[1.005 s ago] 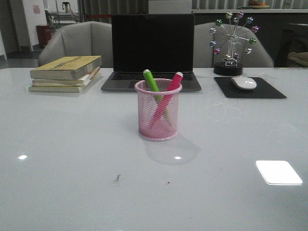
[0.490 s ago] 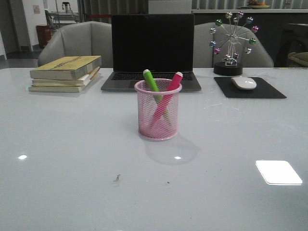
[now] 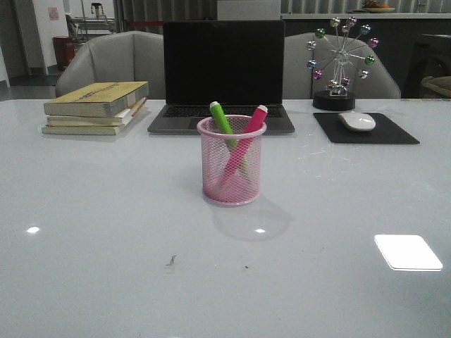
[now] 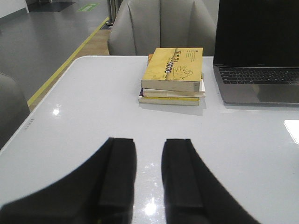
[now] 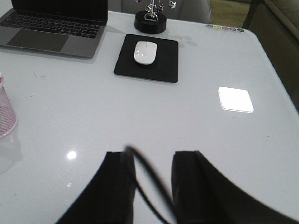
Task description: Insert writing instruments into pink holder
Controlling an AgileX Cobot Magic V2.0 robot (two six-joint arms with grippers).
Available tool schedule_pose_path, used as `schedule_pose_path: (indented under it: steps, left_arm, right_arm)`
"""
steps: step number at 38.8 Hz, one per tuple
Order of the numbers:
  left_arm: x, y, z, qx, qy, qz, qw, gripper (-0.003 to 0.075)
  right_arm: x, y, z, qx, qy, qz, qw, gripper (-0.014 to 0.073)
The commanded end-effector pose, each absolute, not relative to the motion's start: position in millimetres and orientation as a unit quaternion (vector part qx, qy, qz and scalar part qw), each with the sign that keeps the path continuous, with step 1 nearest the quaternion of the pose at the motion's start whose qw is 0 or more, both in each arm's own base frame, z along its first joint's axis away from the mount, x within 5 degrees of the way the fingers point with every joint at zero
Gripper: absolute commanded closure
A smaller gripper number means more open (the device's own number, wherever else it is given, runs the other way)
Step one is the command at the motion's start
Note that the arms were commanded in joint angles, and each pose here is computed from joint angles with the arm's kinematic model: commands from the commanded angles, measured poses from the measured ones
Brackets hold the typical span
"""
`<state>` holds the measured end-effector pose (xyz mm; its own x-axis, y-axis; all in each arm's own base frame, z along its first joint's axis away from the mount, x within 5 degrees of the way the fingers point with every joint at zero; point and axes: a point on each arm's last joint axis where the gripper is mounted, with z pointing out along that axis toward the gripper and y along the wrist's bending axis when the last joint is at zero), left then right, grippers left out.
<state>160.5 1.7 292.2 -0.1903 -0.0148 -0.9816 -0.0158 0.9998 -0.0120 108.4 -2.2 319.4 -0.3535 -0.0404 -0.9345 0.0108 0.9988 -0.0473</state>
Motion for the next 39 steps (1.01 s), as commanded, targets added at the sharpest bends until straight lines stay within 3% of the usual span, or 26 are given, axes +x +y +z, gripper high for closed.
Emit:
schedule_pose_path:
  steps: [1, 17, 22, 27, 39]
  left_arm:
    - [161.2, 3.2, 310.6, -0.015, 0.733, 0.006, 0.68, 0.0485]
    - [161.7, 3.2, 310.2, -0.015, 0.734, 0.006, 0.679, 0.0485]
    - [161.7, 3.2, 310.2, -0.015, 0.734, 0.006, 0.679, 0.0485]
    - [161.7, 3.2, 310.2, -0.015, 0.734, 0.006, 0.679, 0.0485]
    - [161.7, 3.2, 310.2, -0.015, 0.734, 0.006, 0.679, 0.0485]
  right_arm:
    - [109.8, -2.8, 336.8, -0.012, 0.788, -0.03, 0.615, 0.0258]
    - [110.0, -2.8, 337.3, -0.012, 0.787, -0.03, 0.617, 0.0269]
    - [110.0, -2.8, 337.3, -0.012, 0.787, -0.03, 0.617, 0.0381]
    - [110.0, -2.8, 337.3, -0.012, 0.787, -0.03, 0.617, 0.0564]
    - [109.7, -2.9, 336.2, -0.012, 0.79, -0.03, 0.612, 0.0564]
